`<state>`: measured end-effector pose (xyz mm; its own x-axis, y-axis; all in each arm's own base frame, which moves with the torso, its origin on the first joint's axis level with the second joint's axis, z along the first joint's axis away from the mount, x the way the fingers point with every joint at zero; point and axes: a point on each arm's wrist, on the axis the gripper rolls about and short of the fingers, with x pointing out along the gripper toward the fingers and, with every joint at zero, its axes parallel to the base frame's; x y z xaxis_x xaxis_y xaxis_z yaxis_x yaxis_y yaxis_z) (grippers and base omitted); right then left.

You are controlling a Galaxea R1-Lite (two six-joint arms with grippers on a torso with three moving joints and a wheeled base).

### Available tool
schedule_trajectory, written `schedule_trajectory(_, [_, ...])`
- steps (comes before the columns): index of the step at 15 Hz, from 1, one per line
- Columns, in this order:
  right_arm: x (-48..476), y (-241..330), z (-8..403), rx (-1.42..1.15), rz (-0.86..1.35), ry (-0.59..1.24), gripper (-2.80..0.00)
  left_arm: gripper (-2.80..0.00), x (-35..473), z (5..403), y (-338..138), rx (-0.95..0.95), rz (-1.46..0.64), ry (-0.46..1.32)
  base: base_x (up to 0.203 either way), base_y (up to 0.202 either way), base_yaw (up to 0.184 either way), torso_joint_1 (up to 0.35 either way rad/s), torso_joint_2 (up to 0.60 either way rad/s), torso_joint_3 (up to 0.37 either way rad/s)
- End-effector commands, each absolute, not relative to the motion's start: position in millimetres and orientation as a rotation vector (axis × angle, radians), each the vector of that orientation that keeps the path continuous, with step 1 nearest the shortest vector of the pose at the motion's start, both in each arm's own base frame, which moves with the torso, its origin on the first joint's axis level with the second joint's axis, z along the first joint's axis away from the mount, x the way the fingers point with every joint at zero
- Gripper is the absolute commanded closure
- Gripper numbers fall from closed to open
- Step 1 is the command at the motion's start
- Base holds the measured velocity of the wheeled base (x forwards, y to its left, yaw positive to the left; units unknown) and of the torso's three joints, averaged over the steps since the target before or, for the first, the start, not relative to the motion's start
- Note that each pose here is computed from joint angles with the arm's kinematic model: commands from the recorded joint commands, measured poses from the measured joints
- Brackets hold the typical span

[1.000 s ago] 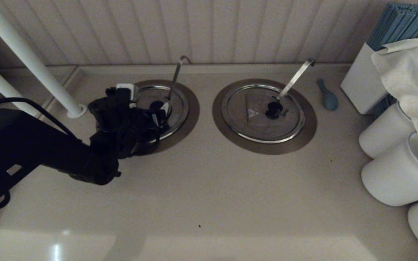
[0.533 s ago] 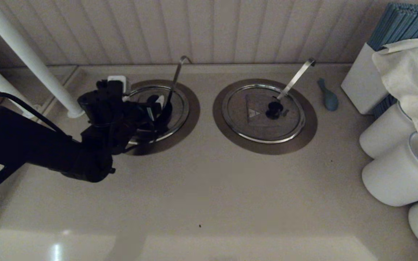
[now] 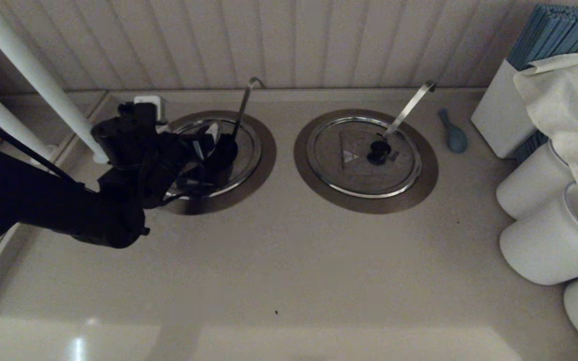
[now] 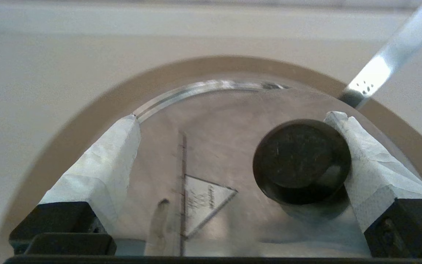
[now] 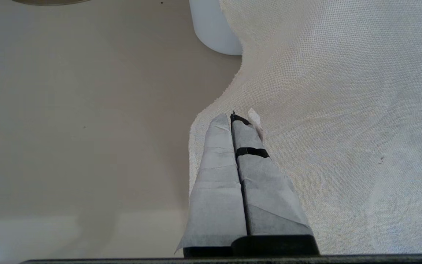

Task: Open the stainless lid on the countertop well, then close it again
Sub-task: Open the lid

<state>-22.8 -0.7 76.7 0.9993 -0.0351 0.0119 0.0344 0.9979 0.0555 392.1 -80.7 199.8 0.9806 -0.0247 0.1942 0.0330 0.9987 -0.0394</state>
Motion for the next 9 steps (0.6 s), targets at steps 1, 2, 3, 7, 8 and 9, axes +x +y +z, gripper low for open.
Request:
schedule_trajectory(1, [-22.7, -0.7, 76.8, 0.055, -0.035, -0.012, 0.00, -2.80, 388.9, 207.0, -78.0, -0.046, -0.022, -0.214, 0.000, 0.000, 0.000, 0.000, 0.00, 0.000])
schedule_trajectory(2, [-22.7, -0.7, 76.8, 0.055, -0.035, -0.012, 0.00, -2.80, 388.7, 207.7, -76.7, -0.046, -0.018, -0.215, 0.000, 0.000, 0.000, 0.000, 0.00, 0.000])
schedule_trajectory(3, [-22.8, -0.7, 76.7, 0.055, -0.035, -0.013, 0.00, -2.80, 388.4, 209.3, -73.6, -0.045, -0.012, -0.219, 0.000, 0.000, 0.000, 0.000, 0.00, 0.000])
schedule_trajectory(7, [-22.7, -0.7, 76.8, 0.055, -0.035, -0.012, 0.00, -2.80, 388.2, 213.6, -61.3, -0.040, -0.002, -0.229, 0.000, 0.000, 0.000, 0.000, 0.00, 0.000])
schedule_trajectory(8, [-22.7, -0.7, 76.8, 0.055, -0.035, -0.012, 0.00, -2.80, 386.6, 216.3, -57.3, -0.037, -0.009, -0.235, 0.000, 0.000, 0.000, 0.000, 0.00, 0.000])
schedule_trajectory(9, [-22.7, -0.7, 76.8, 0.055, -0.035, -0.012, 0.00, -2.80, 385.2, 219.0, -52.8, -0.035, -0.010, -0.241, 0.000, 0.000, 0.000, 0.000, 0.00, 0.000])
